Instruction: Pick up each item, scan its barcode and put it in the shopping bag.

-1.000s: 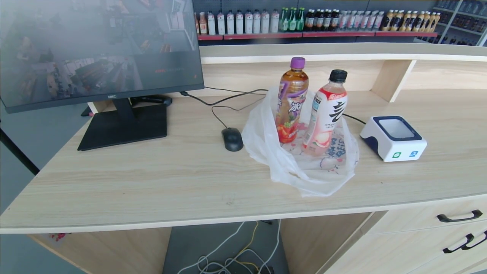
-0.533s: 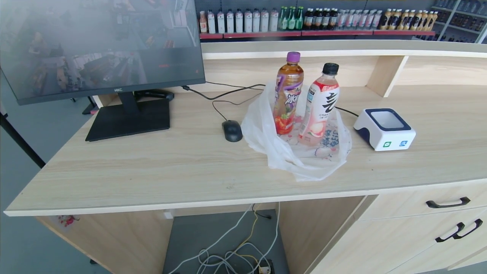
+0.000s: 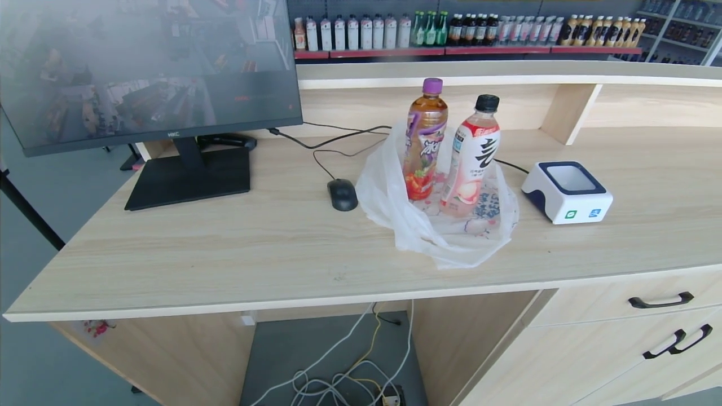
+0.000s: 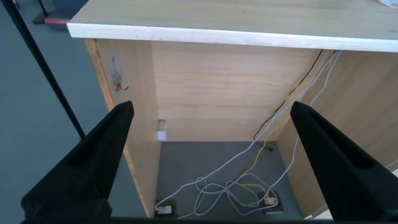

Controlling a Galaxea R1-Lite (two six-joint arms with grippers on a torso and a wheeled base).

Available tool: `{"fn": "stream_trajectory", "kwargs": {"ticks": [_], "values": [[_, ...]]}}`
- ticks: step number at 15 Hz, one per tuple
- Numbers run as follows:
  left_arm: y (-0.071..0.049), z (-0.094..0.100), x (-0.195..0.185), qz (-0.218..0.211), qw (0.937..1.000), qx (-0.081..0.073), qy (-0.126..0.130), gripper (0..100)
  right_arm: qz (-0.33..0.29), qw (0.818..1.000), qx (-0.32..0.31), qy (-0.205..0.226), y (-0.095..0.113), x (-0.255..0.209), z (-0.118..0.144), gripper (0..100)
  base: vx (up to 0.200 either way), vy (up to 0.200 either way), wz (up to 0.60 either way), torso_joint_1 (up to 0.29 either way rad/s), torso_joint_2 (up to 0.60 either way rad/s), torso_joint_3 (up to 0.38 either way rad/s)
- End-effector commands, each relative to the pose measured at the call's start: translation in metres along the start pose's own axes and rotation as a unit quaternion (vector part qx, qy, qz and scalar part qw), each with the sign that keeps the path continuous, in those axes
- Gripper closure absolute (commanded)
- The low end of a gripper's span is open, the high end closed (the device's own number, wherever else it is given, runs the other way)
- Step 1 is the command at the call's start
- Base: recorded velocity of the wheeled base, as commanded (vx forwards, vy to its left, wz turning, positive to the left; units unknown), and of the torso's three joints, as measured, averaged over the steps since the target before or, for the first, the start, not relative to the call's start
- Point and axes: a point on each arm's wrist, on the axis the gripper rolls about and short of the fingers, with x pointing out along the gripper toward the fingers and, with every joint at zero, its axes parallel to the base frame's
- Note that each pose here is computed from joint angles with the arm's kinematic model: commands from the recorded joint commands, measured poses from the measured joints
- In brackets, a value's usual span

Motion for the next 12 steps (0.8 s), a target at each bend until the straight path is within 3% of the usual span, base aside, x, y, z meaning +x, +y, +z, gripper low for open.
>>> {"fn": "stream_trajectory", "kwargs": {"ticks": [1,12], "values": [[0.0000,0.0000,0.0001,0.000,1.0000,0.000,0.000,0,0.001,1.000,0.000,0.000,0.0000,0.0001,0.0000,0,0.000,-0.200,0.00,-0.002,0.01,-0.002],[0.0000,0.0000,0.0001,0.000,1.0000,-0.002,0.000,0,-0.003,1.000,0.013,0.000,-0.0002,0.0001,0.0000,0,0.000,-0.200,0.00,0.002,0.00,0.002]]}}
